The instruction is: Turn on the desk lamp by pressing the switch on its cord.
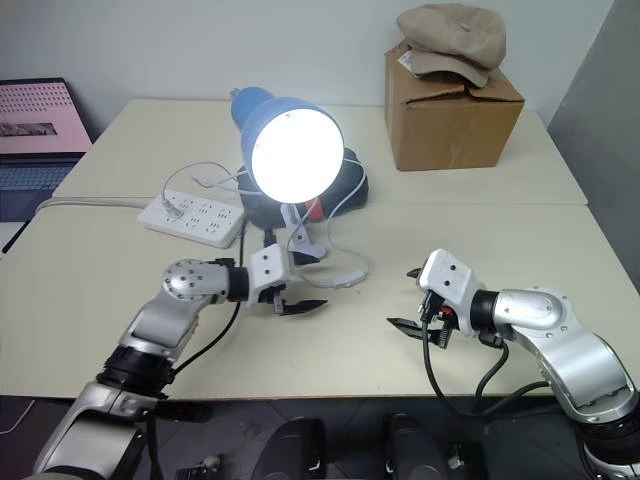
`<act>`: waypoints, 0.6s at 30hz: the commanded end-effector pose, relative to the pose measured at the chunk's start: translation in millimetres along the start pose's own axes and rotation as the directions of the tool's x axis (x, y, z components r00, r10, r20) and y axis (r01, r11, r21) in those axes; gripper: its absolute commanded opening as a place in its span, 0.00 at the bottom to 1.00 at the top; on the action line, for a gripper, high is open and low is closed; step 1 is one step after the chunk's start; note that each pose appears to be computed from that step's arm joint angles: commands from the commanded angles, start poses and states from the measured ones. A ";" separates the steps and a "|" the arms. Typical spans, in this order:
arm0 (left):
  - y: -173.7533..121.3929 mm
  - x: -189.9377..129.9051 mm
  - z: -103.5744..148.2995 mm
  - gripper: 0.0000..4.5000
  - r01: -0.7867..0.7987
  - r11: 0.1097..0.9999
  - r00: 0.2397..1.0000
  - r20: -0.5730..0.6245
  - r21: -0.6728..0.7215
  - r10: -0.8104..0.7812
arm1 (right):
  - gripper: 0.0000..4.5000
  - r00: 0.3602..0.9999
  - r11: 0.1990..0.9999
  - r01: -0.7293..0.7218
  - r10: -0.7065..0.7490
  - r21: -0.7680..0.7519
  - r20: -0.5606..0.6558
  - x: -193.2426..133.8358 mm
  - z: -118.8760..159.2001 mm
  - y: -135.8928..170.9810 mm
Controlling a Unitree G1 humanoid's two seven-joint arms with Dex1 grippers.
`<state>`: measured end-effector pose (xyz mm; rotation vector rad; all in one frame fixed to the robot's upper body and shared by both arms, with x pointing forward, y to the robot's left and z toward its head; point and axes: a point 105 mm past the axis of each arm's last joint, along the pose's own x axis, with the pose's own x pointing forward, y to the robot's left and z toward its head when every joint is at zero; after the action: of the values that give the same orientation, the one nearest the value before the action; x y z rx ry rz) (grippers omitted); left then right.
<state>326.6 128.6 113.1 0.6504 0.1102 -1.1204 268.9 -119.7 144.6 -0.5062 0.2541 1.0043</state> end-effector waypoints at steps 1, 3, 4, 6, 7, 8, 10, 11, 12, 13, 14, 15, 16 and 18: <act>9.2 -30.1 14.6 0.94 -0.137 0.991 0.990 0.032 0.010 0.136 | 1.00 0.992 0.993 0.096 -0.089 -0.075 0.090 -12.5 16.1 -21.5; 10.2 -48.0 16.0 0.94 -0.226 0.974 0.973 0.040 -0.014 0.227 | 1.00 0.981 0.983 0.137 -0.117 -0.124 0.156 -20.9 22.5 -29.5; 5.7 -57.0 16.3 0.94 -0.243 0.969 0.969 0.043 -0.051 0.245 | 1.00 0.981 0.984 0.125 -0.104 -0.130 0.162 -25.6 20.6 -29.8; -7.6 -73.4 14.2 0.94 -0.246 0.961 0.967 0.028 -0.127 0.251 | 1.00 0.985 0.989 0.085 -0.065 -0.120 0.158 -34.0 14.6 -28.6; -14.9 -81.6 12.1 0.94 -0.240 0.958 0.969 0.013 -0.155 0.245 | 1.00 0.988 0.992 0.061 -0.043 -0.113 0.149 -37.9 11.6 -27.5; -19.5 -86.7 11.3 0.94 -0.237 0.956 0.970 0.001 -0.172 0.241 | 1.00 0.989 0.993 0.047 -0.031 -0.112 0.146 -40.3 10.0 -26.9; -27.9 -102.4 8.5 0.94 -0.244 0.949 0.969 -0.026 -0.198 0.244 | 1.00 0.990 0.994 0.012 0.003 -0.105 0.142 -46.2 9.1 -25.8; -29.5 -110.6 8.0 0.94 -0.262 0.941 0.965 -0.038 -0.212 0.260 | 1.00 0.990 0.995 -0.005 0.020 -0.102 0.142 -48.8 9.5 -25.9; -30.2 -116.9 8.5 0.94 -0.278 0.935 0.960 -0.045 -0.221 0.275 | 1.00 0.990 0.995 -0.021 0.035 -0.098 0.139 -50.7 9.6 -25.9; -30.2 -120.9 9.4 0.94 -0.291 0.930 0.957 -0.049 -0.225 0.287 | 1.00 0.989 0.995 -0.032 0.046 -0.099 0.137 -51.7 9.6 -26.1; -29.7 -123.3 9.6 0.94 -0.304 0.924 0.953 -0.055 -0.234 0.299 | 1.00 0.990 0.994 -0.038 0.052 -0.103 0.134 -51.9 9.5 -26.4; -29.6 -124.8 9.7 0.94 -0.311 0.919 0.950 -0.060 -0.241 0.306 | 1.00 0.990 0.994 -0.043 0.056 -0.105 0.132 -52.0 9.5 -26.7; -30.6 -125.5 10.9 0.94 -0.310 0.919 0.951 -0.059 -0.244 0.305 | 1.00 0.990 0.993 -0.045 0.060 -0.109 0.131 -51.9 9.9 -27.0; -32.4 -125.8 12.6 0.94 -0.301 0.921 0.953 -0.057 -0.248 0.296 | 1.00 0.989 0.992 -0.047 0.062 -0.114 0.132 -51.3 10.6 -27.7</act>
<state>241.9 217.0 147.7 0.4039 0.1946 -0.7772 266.0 -165.9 172.0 -0.4954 0.1396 1.0949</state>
